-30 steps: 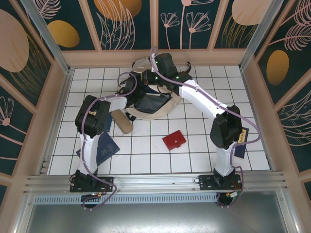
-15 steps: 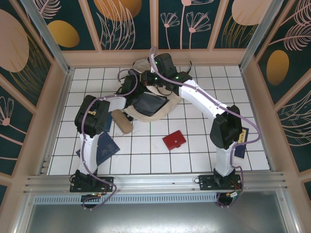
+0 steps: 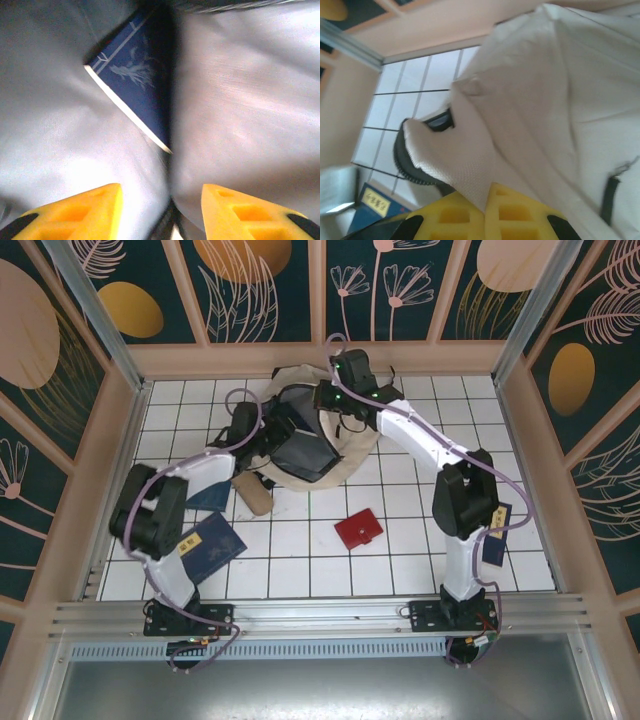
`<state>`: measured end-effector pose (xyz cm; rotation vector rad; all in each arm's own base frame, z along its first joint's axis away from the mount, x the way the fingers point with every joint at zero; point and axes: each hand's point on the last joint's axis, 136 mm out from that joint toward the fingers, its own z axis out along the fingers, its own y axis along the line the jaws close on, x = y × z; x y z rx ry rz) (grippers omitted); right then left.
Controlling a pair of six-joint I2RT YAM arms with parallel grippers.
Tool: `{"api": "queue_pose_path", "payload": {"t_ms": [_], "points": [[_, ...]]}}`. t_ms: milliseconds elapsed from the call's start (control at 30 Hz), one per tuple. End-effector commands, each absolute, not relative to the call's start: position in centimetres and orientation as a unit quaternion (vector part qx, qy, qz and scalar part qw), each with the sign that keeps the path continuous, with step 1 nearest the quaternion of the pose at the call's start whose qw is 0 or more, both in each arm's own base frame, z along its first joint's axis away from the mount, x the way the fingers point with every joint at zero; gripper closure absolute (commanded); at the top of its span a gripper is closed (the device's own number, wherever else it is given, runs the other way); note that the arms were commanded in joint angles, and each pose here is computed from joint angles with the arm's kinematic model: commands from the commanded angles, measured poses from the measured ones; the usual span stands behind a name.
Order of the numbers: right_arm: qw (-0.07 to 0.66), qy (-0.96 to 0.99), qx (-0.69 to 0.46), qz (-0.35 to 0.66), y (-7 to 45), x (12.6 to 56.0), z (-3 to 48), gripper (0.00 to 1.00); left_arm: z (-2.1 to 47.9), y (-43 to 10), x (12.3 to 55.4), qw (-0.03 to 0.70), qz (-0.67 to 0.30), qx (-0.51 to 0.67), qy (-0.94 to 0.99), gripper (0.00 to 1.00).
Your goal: Pack books, pencil case, and school supplies into a backpack
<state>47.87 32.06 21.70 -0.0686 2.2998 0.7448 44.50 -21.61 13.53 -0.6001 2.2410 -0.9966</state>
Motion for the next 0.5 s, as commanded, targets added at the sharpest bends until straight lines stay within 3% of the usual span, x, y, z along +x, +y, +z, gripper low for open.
{"api": "queue_pose_path", "payload": {"t_ms": [0,100,333,467], "points": [[0.333,0.897,-0.02,0.29,32.7,48.3,18.6,1.0,13.6,-19.8,40.9,0.283,-0.348,-0.219,0.867,0.5],[0.316,0.905,-0.019,0.284,32.9,48.3,16.6,1.0,13.1,-16.8,38.8,0.282,-0.312,-0.24,0.875,0.45],[0.27,0.927,-0.008,0.259,31.6,46.3,10.7,1.0,10.5,-5.7,36.3,0.292,-0.181,-0.338,0.876,0.21],[0.245,0.94,0.003,0.24,29.9,46.0,7.8,1.0,9.1,-3.2,34.8,0.27,-0.123,-0.349,0.889,0.12]]}}
